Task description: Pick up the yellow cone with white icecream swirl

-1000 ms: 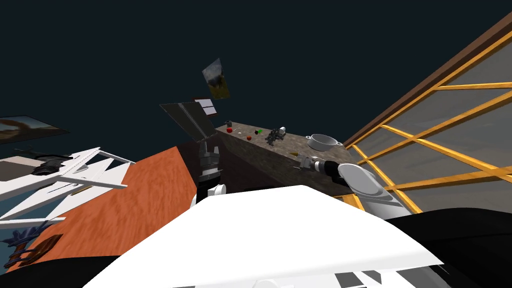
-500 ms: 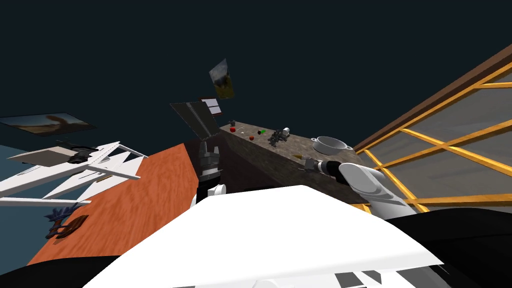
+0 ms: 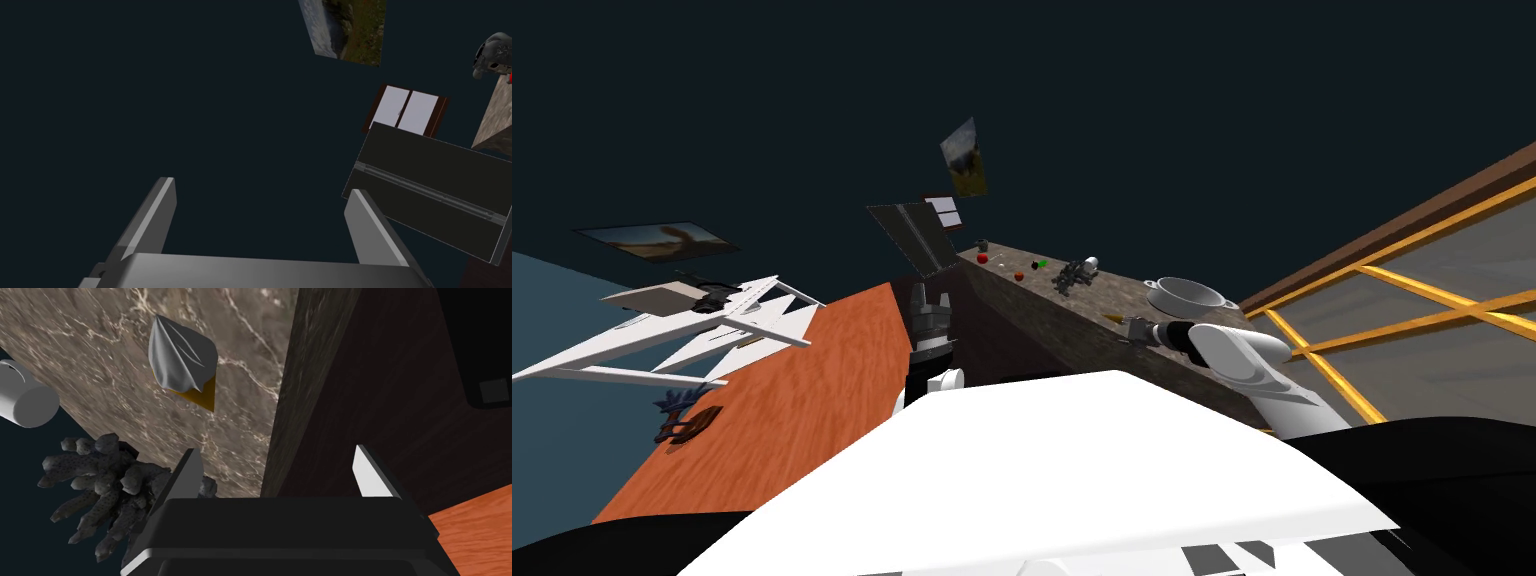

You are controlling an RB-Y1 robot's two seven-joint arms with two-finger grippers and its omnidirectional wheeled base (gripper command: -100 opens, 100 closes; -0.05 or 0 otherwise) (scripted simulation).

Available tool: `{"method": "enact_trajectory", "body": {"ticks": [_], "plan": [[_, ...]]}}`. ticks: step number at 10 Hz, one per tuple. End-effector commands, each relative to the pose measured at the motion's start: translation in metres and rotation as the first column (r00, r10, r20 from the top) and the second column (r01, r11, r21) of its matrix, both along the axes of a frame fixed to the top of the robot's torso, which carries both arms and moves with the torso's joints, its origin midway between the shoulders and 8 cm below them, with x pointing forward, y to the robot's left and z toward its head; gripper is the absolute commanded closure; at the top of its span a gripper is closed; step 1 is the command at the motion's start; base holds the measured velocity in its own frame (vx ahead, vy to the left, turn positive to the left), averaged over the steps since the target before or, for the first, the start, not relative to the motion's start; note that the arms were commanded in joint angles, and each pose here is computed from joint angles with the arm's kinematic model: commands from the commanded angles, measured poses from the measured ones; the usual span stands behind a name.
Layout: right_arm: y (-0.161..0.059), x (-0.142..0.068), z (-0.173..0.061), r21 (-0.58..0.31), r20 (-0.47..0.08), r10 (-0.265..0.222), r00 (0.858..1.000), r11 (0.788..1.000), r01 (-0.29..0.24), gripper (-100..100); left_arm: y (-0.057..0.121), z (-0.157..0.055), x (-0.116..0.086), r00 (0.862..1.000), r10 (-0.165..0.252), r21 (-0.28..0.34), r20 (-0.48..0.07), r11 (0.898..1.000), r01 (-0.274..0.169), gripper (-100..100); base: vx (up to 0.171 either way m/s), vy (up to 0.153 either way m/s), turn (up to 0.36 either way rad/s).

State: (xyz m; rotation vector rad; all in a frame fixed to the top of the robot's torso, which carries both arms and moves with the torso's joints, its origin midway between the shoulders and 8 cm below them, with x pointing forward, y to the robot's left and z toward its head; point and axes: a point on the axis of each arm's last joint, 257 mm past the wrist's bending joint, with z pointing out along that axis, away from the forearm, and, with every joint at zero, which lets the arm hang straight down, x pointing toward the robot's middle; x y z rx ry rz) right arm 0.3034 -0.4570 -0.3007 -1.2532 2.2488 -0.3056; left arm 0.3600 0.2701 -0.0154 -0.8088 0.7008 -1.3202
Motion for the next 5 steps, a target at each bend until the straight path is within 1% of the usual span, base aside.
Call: {"method": "enact_trajectory", "body": {"ticks": [1, 2, 5], "plan": [[-0.014, -0.005, -0.001, -0.048, -0.027, -0.014, 1.000, 0.999, 0.013, -100, 0.000, 0.000, 0.000, 1.000, 0.000, 0.000, 0.000, 1.000, 0.000, 0, 0.027, -0.023, 0.122], [-0.015, -0.005, -0.001, -0.054, -0.029, -0.016, 0.999, 0.998, 0.015, -100, 0.000, 0.000, 0.000, 1.000, 0.000, 0.000, 0.000, 1.000, 0.000, 0, 0.023, -0.020, 0.072], [-0.047, -0.016, -0.006, -0.152, -0.084, -0.052, 0.995, 0.988, 0.039, -100, 0.000, 0.000, 0.000, 1.000, 0.000, 0.000, 0.000, 1.000, 0.000, 0, 0.036, -0.032, 0.149]]}}
